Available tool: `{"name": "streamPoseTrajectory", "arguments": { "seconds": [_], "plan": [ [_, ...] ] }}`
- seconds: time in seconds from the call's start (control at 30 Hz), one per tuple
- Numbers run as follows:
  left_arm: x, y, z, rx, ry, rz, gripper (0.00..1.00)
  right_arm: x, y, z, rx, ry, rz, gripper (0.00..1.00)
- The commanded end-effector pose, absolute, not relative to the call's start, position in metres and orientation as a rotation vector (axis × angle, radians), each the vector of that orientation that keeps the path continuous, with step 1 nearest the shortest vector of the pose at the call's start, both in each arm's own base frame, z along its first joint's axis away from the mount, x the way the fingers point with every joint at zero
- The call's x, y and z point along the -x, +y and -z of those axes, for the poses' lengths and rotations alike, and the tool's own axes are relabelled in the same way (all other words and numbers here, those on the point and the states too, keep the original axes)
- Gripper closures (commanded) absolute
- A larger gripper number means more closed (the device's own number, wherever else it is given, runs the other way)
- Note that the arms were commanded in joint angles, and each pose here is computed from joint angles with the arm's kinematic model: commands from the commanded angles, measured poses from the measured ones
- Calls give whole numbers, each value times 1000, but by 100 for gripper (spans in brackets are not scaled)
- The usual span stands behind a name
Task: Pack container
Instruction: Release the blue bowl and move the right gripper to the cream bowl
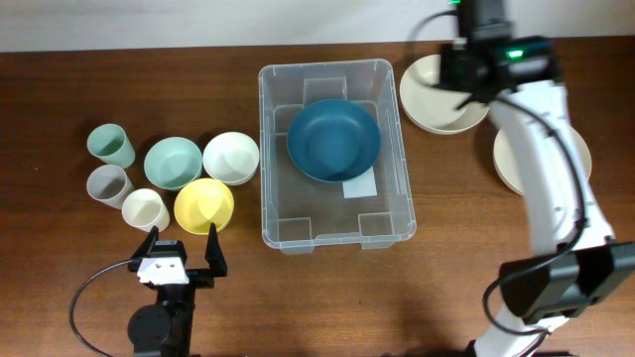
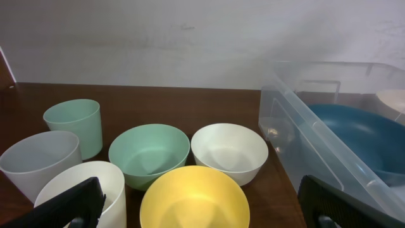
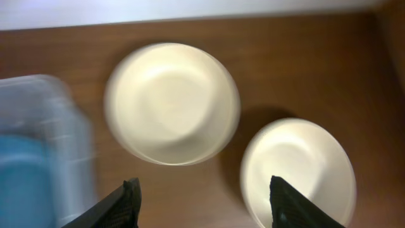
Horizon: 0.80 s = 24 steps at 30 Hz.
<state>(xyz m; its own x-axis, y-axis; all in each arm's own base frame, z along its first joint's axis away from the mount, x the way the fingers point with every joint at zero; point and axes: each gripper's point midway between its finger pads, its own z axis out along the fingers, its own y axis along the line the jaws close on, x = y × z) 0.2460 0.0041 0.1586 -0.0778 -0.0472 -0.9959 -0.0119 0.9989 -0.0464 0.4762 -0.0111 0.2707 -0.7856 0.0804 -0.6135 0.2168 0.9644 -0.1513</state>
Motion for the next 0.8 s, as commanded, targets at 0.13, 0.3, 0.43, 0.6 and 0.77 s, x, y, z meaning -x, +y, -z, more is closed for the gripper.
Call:
{"name": "streamPoseTrajectory", "arguments": {
  "seconds": [0.13, 0.3, 0.43, 0.6, 0.77],
  "plan": [
    [-246, 2, -157, 22, 1649, 23, 0, -446, -132, -264, -591, 2488, 281, 34],
    [-246, 2, -157, 22, 1649, 23, 0, -404, -209, -255, -841, 2489, 346, 27],
    [-246, 2, -157, 22, 1649, 23, 0, -379, -249, -238, -992, 2483, 291, 22],
    [-246, 2, -157, 22, 1649, 23, 0, -358, -274, -199, -1077, 2511, 137, 15],
    [-246, 2, -157, 22, 1648, 23, 0, -352, -276, -150, -992, 2587, 78, 15]
  ]
}}
